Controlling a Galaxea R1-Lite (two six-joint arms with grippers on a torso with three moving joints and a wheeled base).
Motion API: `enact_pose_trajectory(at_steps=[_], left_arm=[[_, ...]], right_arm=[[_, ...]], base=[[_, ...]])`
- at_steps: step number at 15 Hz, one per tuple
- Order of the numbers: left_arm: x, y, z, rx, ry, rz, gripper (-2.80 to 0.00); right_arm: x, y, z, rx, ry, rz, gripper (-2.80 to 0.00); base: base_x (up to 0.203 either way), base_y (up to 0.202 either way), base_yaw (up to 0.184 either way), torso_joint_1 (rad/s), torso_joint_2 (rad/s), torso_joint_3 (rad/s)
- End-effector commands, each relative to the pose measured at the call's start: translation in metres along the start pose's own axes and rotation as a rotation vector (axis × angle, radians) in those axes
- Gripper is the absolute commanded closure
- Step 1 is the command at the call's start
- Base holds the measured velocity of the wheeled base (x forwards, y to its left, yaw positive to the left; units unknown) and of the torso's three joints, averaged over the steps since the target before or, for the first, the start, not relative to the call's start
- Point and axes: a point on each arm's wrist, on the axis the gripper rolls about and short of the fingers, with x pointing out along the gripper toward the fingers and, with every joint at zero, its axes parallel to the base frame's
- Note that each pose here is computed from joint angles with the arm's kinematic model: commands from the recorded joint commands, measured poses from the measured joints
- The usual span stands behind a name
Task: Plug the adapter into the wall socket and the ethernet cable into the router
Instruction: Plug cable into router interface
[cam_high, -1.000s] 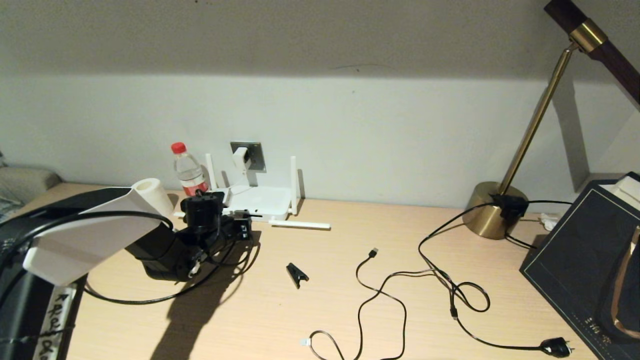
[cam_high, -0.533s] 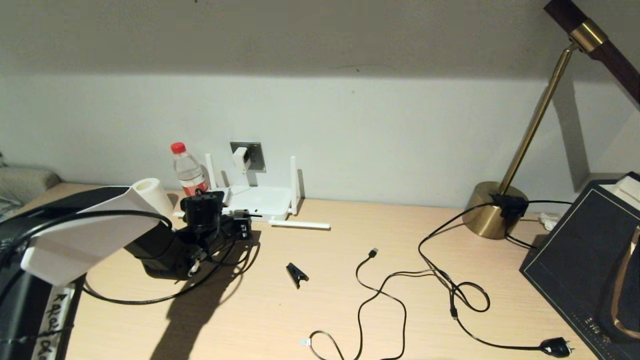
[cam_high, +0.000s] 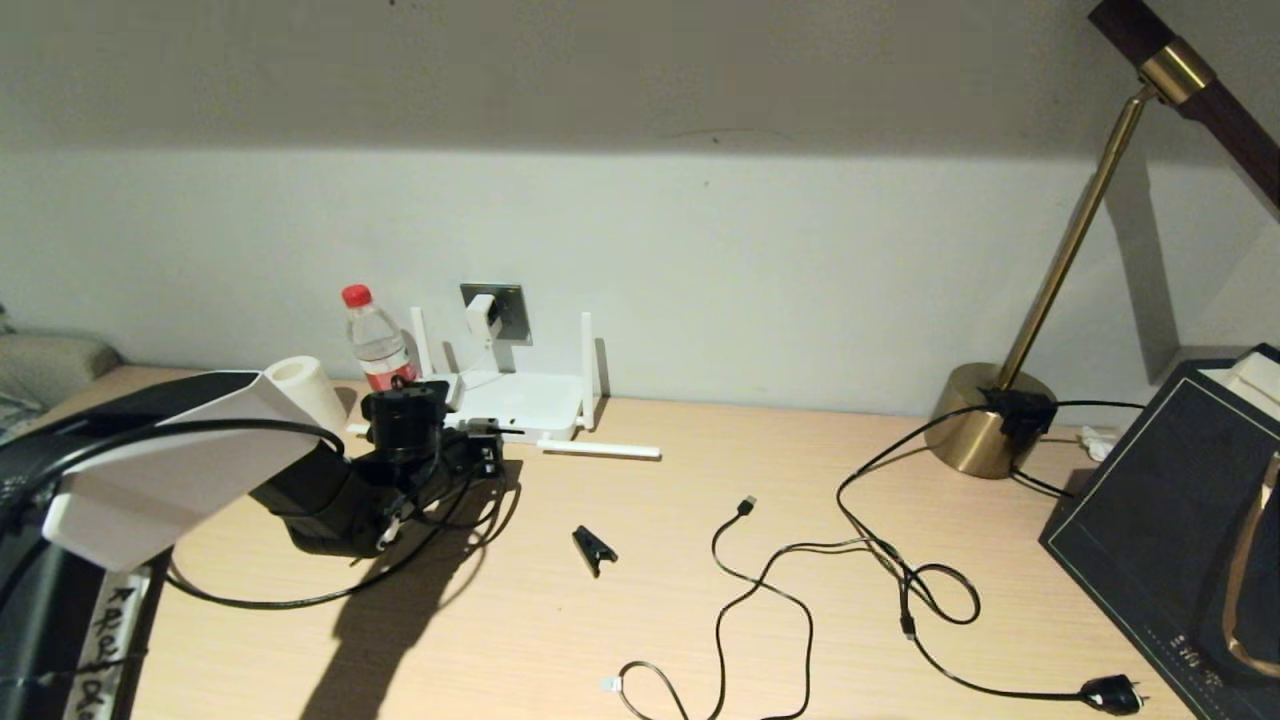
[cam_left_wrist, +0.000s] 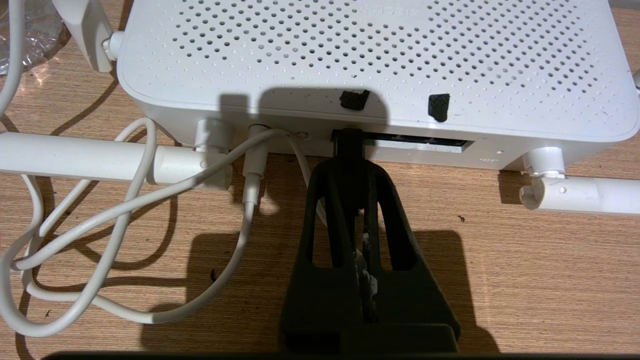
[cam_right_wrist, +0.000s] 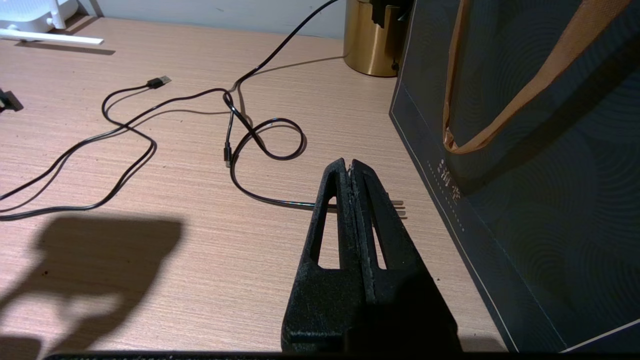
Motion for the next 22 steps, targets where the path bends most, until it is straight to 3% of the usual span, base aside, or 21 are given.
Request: enact_pose_trajectory(at_steps=[1,15,16,17,22], left_arm=[[-0.0005,0.0005,0.0018,-0.001,-0.010,0.002,0.00],[0.0016,0.0005,0.0011,-0.004,-0.012,0.002,0.00],[0.0023,0.0005,0.0021,-0.006,-0.017,0.001,-0.68],[0.0024,0.0004,0.0025,-0.008,-0.019,0.000,-2.80],[0.0020,0.0004,0.0022,-0.009,-0.024,0.000,-2.80]], right_arm=[[0.0000,0.0000,-0.0001,-0.001,0.000,0.001,0.00],[0.0000,0.0000,-0.0001,-0.001,0.001,-0.001,0.00],[0.0000,0.0000,-0.0001,0.000,0.000,0.000,0.00],[0.0000,0.0000,-0.0001,-0.001,0.001,-0.001,0.00],[0.0001,0.0000,0.0000,0.001,0.002,0.000,0.00]], base=[[0.000,0.000,0.000,0.000,0.00,0.000],[0.000,0.000,0.000,0.000,0.00,0.000],[0.000,0.000,0.000,0.000,0.00,0.000],[0.000,0.000,0.000,0.000,0.00,0.000],[0.000,0.000,0.000,0.000,0.00,0.000]])
